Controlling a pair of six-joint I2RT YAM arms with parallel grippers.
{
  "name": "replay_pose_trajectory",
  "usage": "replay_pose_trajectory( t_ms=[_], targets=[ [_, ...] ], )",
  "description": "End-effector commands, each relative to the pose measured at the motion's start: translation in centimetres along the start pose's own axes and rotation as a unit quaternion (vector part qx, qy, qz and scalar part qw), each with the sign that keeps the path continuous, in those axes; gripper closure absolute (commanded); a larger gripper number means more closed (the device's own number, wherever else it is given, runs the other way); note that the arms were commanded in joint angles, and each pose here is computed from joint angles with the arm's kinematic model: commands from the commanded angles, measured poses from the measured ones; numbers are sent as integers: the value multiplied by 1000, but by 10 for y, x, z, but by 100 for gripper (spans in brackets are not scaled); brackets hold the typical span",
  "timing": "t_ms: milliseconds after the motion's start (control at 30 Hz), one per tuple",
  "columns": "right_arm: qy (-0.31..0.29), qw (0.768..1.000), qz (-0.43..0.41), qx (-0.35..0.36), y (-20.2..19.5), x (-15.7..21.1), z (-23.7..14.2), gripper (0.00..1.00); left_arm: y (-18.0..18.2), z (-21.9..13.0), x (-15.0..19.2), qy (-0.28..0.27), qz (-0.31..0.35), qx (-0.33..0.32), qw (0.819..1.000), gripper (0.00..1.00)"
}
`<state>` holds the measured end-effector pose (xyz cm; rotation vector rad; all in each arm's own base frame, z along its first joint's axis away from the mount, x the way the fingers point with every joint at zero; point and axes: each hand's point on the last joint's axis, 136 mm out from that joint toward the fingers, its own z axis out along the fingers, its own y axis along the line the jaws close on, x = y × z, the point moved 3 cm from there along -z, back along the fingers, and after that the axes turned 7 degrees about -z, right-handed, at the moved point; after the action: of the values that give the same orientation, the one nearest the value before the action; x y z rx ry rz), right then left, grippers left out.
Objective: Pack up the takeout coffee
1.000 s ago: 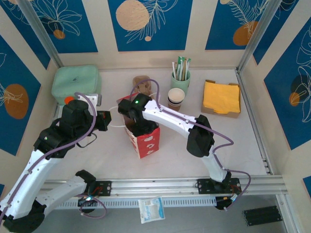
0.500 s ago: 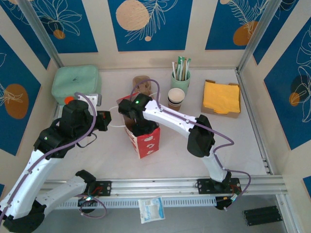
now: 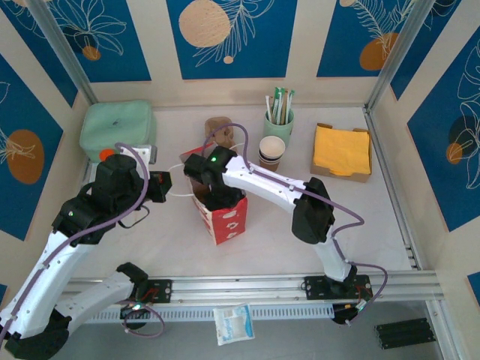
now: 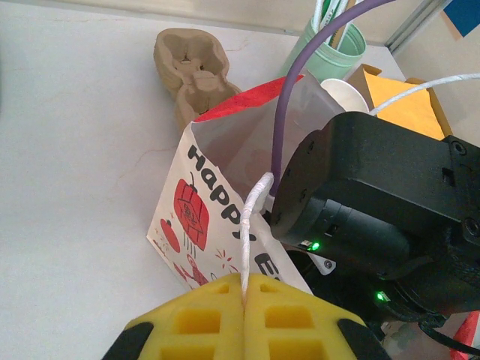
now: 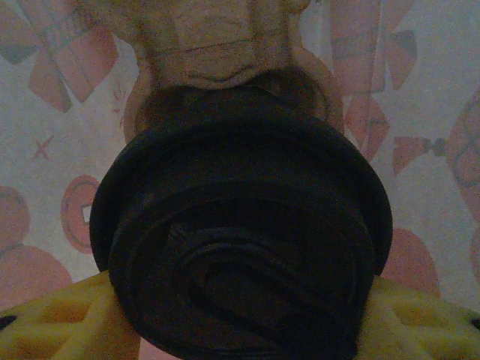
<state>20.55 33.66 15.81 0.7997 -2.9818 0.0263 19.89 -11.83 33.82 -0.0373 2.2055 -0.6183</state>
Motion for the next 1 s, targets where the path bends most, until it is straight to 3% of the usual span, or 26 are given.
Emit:
replay_pose_trajectory(
  t_ms=[0,300,967],
  targets=[
    [38,999,15,27,-5,-1,43,41,4,-1,4,7,-7,-5,1000,100],
    [50,998,18,37,-6,-2,65,42,4,-1,5,7,-8,-5,1000,100],
    [53,998,18,33,-6,-4,69,41,3,-1,3,6,-7,-5,1000,100]
  ],
)
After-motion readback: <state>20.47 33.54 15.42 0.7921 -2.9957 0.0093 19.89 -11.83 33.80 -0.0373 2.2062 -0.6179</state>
